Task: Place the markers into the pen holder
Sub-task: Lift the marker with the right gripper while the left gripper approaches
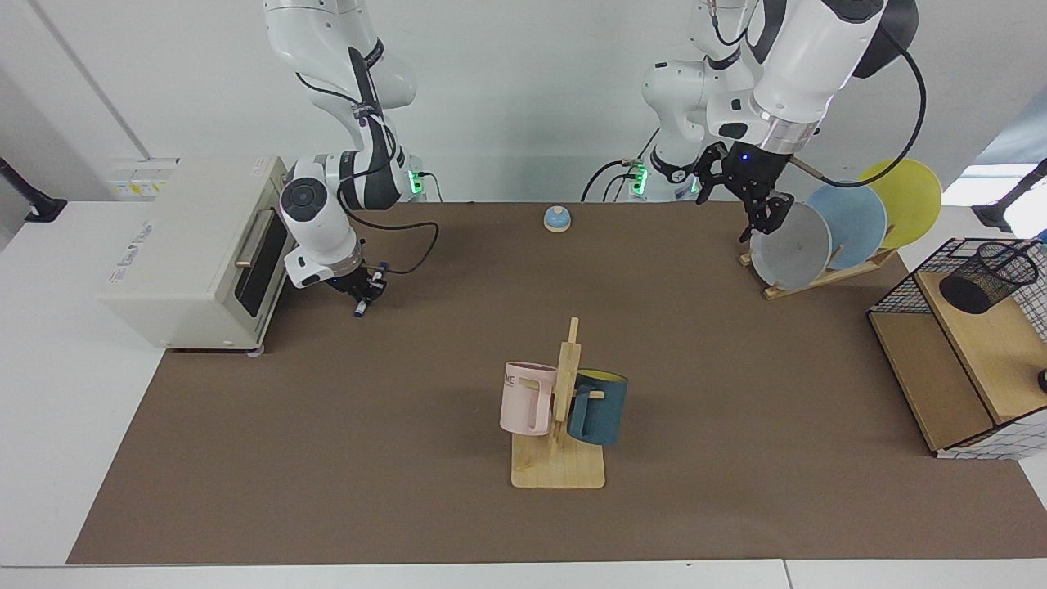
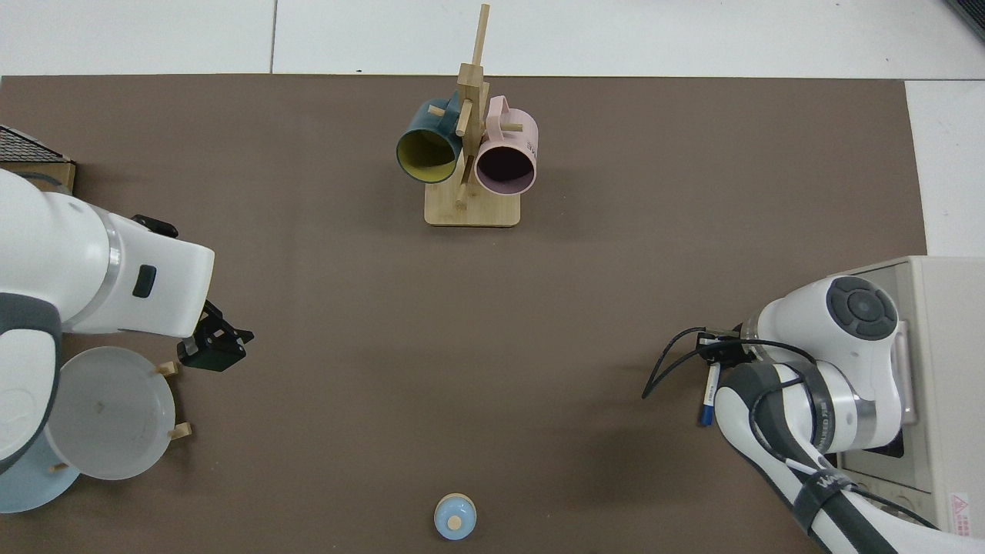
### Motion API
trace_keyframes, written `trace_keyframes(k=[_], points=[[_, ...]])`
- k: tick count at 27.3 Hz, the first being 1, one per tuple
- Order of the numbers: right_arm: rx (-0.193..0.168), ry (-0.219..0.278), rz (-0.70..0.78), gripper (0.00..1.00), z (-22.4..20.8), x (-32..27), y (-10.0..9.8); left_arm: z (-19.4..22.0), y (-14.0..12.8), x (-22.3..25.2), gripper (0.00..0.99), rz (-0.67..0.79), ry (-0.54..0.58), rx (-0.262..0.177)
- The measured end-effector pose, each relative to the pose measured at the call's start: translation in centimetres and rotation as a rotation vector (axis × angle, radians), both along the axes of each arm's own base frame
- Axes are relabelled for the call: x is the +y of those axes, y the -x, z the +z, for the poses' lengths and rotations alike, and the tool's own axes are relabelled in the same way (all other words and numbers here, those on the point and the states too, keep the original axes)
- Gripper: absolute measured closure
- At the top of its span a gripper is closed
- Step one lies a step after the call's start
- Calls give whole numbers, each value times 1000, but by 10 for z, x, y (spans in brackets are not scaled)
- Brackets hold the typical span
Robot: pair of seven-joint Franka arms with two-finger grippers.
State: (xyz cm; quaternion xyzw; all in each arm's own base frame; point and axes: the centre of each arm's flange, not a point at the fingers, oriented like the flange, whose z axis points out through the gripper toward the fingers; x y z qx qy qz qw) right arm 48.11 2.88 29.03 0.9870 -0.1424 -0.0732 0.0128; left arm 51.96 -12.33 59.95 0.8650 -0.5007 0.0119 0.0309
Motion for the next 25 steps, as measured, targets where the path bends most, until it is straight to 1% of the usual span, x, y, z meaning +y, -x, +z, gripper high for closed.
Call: trace_keyframes(k=[3, 5, 8, 10, 15, 18, 22, 25], points=[[-3, -26, -33, 837, 2, 1, -2, 0, 0, -1, 0, -64, 14, -3], [-5, -57, -74, 837, 6, 2, -5, 0, 0, -2, 0, -116, 23, -7], [13, -105, -164, 837, 19, 1, -13, 2, 0, -6, 0, -204, 64, -21], [25, -125, -228, 837, 34, -3, -21, 3, 0, -9, 0, -249, 92, -29], [30, -157, -365, 837, 73, -6, -37, 3, 0, -11, 0, -284, 115, -35], [50, -178, -460, 837, 99, -1, -43, 4, 0, -13, 0, -294, 131, -41], [78, -185, -554, 837, 132, 7, -48, 5, 3, -27, 0, -312, 160, -40], [76, -181, -628, 837, 160, 10, -49, 6, 7, -43, 0, -303, 178, -37]])
